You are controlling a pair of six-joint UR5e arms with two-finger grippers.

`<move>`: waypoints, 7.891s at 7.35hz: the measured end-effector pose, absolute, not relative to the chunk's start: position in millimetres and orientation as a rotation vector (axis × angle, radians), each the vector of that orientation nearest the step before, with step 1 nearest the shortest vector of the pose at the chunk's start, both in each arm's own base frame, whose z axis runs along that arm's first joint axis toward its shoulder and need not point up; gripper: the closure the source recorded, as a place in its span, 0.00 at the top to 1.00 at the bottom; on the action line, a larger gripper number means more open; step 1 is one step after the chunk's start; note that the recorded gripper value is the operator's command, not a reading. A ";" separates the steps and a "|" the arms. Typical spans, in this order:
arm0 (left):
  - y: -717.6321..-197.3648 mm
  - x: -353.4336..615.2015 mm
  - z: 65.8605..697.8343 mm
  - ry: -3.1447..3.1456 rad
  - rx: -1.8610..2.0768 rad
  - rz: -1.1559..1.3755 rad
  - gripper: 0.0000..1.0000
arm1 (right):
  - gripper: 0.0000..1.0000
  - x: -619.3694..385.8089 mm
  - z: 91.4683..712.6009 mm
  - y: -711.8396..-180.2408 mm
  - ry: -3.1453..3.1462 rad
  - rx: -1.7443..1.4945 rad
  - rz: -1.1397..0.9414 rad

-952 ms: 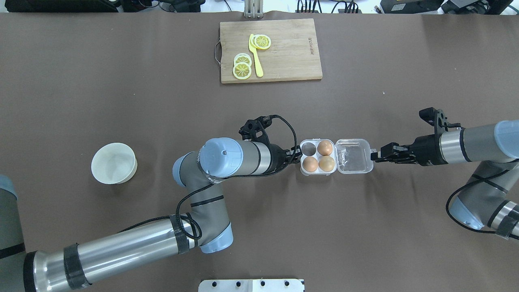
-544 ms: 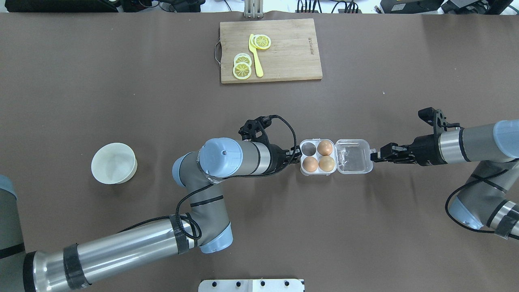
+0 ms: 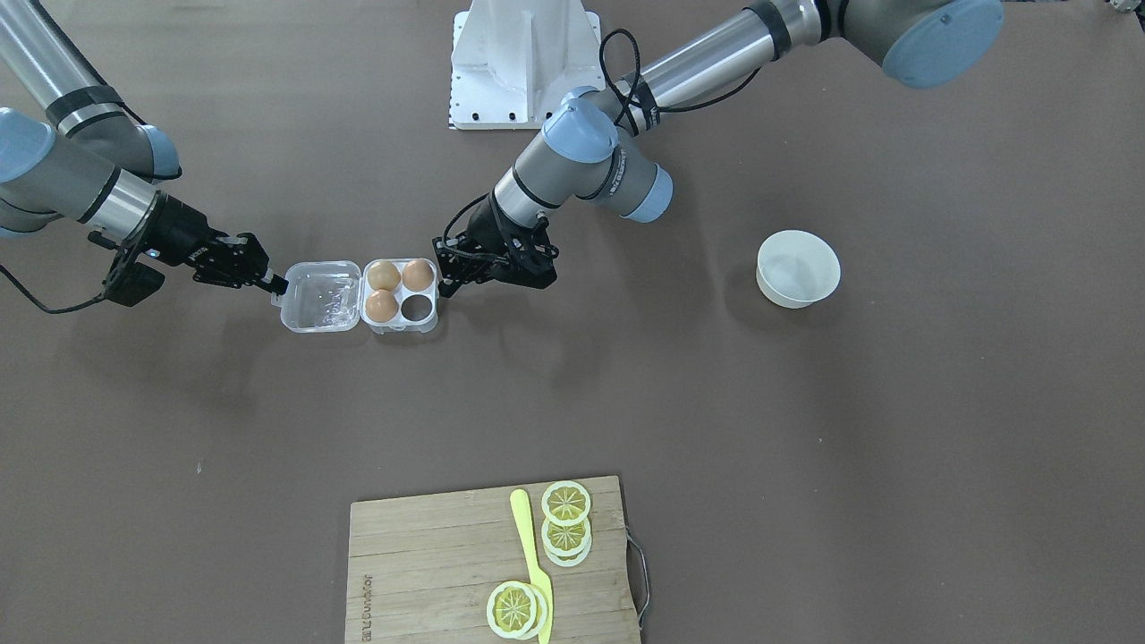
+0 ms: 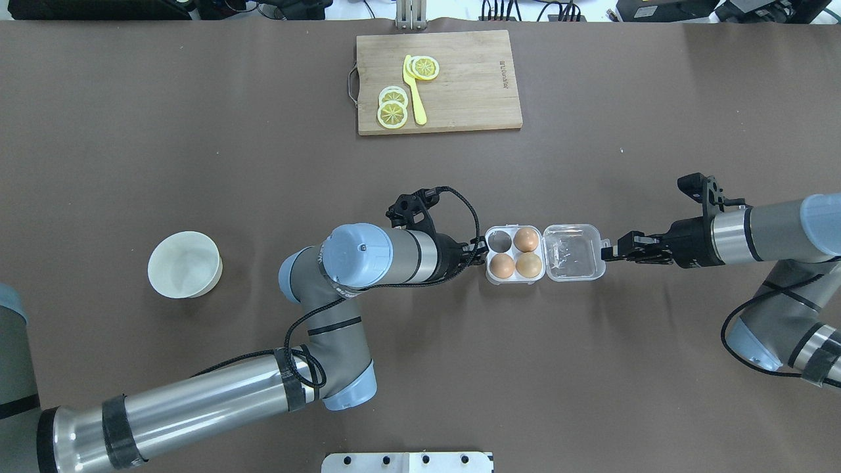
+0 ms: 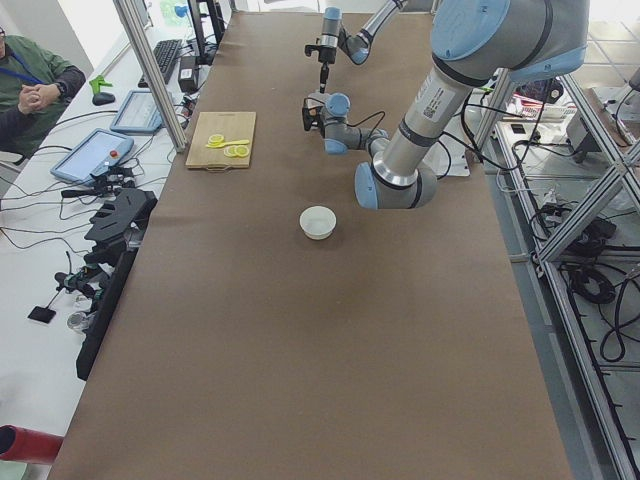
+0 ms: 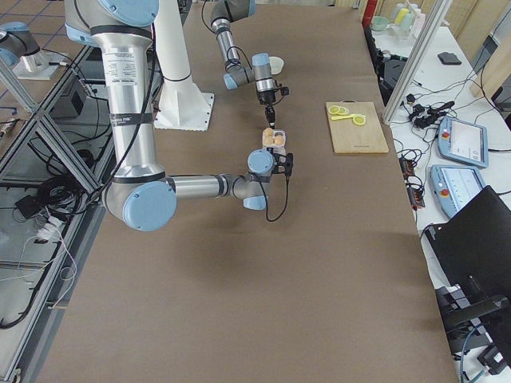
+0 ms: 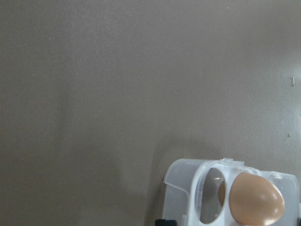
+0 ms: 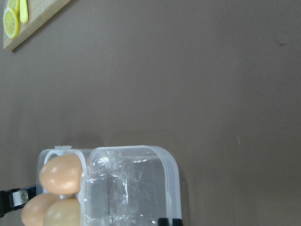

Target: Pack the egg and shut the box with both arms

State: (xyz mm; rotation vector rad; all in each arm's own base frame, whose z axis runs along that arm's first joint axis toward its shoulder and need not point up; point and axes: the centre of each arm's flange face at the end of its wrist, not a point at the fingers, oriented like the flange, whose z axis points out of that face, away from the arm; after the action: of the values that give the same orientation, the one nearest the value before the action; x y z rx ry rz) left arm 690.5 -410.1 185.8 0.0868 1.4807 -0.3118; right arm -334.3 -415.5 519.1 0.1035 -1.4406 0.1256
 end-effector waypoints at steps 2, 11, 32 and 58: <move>-410.1 690.4 185.7 1.481 0.087 -0.312 0.00 | 0.00 -331.9 513.1 -416.1 -1.452 0.109 0.122; -409.9 690.2 184.9 1.483 0.086 -0.312 0.00 | 0.00 -313.1 471.1 -416.6 -1.513 0.127 0.084; -401.2 691.2 178.9 1.498 0.079 -0.302 0.00 | 0.32 -339.6 373.7 -433.4 -1.495 0.123 0.117; -526.2 502.5 237.7 1.385 0.020 -0.175 0.99 | 1.00 -346.7 264.5 -441.9 -1.217 0.094 0.283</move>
State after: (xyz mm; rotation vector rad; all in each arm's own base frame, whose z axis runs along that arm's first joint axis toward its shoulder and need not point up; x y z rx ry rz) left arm 502.5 -526.2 237.7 0.0203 1.3854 -0.1754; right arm -346.7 -441.9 264.5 0.0945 -1.2165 0.2829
